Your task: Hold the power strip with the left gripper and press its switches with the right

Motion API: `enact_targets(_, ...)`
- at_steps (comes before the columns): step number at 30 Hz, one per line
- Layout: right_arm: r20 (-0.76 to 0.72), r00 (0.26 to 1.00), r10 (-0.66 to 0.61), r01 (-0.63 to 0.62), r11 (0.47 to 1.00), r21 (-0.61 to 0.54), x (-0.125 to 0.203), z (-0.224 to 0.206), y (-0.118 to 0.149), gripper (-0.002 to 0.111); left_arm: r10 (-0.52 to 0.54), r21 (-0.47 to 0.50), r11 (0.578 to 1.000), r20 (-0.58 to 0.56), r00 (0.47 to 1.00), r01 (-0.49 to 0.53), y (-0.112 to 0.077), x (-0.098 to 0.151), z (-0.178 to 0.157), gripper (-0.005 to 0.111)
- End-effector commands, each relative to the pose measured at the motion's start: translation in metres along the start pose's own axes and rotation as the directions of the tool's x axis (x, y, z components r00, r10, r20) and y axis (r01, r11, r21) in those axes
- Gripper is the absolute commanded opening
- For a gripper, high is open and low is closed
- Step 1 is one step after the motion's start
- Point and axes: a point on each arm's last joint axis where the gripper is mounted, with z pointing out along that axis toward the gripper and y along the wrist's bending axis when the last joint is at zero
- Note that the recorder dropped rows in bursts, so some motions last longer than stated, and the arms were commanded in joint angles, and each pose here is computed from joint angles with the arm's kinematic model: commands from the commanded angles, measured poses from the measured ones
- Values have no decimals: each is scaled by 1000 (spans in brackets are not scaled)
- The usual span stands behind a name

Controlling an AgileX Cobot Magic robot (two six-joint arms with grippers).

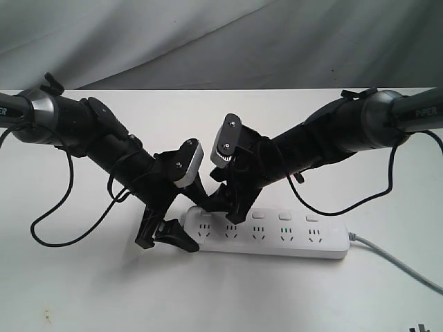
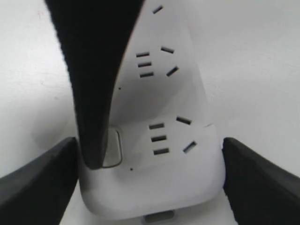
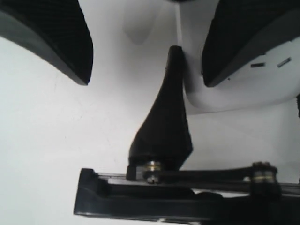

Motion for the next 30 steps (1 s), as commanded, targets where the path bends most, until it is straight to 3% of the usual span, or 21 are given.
enact_targets(1, -35, 999, -11, 11, 1000, -17, 6, 3, 2, 62, 3, -15, 1000, -1, 1000, -3, 2, -1, 0, 0)
enact_targets(30, -115, 993, -29, 27, 1000, -14, 14, 14, 6, 62, 3, -15, 1000, -1, 1000, -3, 2, -1, 0, 0)
